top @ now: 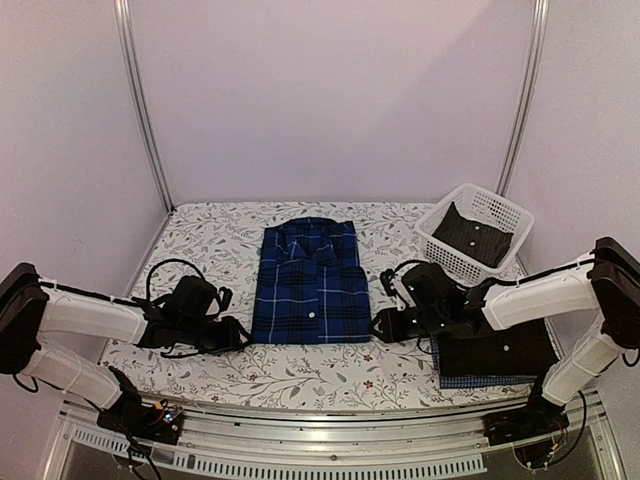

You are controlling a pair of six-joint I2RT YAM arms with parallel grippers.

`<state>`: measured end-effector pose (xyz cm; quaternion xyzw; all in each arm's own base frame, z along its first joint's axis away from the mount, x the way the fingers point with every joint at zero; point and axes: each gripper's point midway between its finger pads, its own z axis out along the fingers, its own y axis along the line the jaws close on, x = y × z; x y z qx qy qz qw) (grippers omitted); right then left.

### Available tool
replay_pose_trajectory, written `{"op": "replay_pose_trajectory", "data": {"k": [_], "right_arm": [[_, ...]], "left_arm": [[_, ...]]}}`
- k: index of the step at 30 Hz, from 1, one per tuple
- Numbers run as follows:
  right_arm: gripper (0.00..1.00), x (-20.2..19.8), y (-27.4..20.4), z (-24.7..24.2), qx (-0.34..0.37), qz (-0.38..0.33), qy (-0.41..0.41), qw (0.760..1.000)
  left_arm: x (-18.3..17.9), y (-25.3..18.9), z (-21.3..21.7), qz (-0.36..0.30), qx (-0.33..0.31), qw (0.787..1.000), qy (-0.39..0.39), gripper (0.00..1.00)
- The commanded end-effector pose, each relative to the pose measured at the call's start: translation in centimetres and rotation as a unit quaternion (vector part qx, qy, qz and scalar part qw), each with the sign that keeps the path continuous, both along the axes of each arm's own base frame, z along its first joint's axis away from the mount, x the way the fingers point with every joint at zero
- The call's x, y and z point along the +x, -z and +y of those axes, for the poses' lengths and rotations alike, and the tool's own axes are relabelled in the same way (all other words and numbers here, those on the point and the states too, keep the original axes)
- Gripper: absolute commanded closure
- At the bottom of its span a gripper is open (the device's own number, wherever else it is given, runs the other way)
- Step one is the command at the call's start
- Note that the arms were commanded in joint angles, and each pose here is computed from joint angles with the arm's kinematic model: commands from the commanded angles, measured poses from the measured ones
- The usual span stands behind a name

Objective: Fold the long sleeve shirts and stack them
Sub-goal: Pick up the 2/3-rectangle-folded shirt from the center of the board.

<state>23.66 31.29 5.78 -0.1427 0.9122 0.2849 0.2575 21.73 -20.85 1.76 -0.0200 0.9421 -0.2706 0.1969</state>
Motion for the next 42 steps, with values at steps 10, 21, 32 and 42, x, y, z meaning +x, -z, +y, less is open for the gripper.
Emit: {"op": "replay_pose_trajectory", "data": {"k": [10, 21, 32, 42], "right_arm": [[0.73, 1.0, 2.6, 1.2, -0.015, 0.043, 0.011, 0.999], [0.74, 0.2, 4.6, 0.8, -0.041, 0.074, 0.019, 0.996], [0.79, 0.2, 5.1, 1.1, -0.045, 0.080, 0.024, 0.995], [0.99, 0.1, 4.5, 1.4, -0.040, 0.079, 0.018, 0.996]], "left_arm": [[0.0, -0.1, -0.5, -0.003, 0.003, 1.000, 0.012, 0.67], [0.1, 0.0, -0.8, -0.004, 0.000, 1.000, 0.019, 0.67], [0.6, 0.4, -1.4, -0.003, -0.005, 1.000, 0.021, 0.67], [0.2, 0.2, -2.0, 0.005, -0.010, 0.999, 0.034, 0.93]]}}
